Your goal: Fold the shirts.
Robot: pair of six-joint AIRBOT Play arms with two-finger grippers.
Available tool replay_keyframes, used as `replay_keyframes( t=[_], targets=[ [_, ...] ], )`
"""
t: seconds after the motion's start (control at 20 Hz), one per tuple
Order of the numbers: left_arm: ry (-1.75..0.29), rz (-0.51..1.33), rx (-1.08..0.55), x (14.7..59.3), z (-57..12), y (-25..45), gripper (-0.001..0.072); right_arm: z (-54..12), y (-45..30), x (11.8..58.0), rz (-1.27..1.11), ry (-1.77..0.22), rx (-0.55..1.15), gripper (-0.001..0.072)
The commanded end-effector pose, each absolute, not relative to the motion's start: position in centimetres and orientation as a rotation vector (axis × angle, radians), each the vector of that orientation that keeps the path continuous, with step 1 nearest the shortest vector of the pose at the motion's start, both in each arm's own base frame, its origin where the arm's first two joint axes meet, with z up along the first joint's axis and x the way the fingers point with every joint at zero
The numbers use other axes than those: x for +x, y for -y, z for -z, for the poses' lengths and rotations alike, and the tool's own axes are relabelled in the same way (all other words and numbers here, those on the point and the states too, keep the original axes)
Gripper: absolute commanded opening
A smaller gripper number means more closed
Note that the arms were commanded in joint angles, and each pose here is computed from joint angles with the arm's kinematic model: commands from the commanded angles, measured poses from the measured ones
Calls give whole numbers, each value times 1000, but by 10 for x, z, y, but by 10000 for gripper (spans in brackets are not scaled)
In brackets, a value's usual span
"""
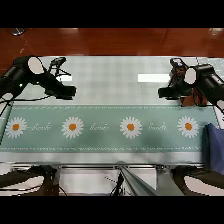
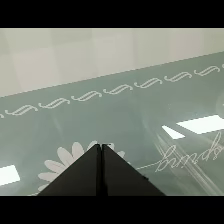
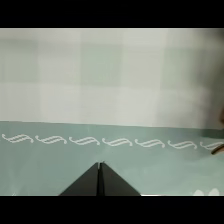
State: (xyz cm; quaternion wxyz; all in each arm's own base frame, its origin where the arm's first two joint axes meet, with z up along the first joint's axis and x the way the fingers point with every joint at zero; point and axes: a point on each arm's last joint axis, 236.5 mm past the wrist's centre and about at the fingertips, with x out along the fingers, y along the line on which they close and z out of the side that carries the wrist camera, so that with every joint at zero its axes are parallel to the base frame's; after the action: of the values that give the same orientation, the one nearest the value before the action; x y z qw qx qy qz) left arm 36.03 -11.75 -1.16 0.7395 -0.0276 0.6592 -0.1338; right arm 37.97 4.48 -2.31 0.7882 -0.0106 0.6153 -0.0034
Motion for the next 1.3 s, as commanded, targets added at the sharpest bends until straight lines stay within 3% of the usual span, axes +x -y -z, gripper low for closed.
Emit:
replay_keyframes(
  t=[0.0,0.85,1.05,1.1,1.15,1.2,1.25],
  targets=[
    [-1446,293,-61,361,12,117,26,23,-45,380,7,-1326,-22,27],
    [-1436,292,-62,363,11,117,26,22,-46,383,5,-1313,-17,27],
    [-1304,281,-78,394,5,120,27,7,-34,423,13,-1132,-108,29],
    [-1254,275,-82,405,2,121,38,-1,-23,438,37,-1062,-166,128],
    [-1197,265,-82,418,-2,119,206,-12,-12,453,71,-987,-214,423],
    [-1152,255,-72,428,-6,117,553,-24,3,468,124,-908,-244,556],
    [-1105,242,-53,439,-10,113,704,-33,21,480,177,-848,-254,565]
  ],
)
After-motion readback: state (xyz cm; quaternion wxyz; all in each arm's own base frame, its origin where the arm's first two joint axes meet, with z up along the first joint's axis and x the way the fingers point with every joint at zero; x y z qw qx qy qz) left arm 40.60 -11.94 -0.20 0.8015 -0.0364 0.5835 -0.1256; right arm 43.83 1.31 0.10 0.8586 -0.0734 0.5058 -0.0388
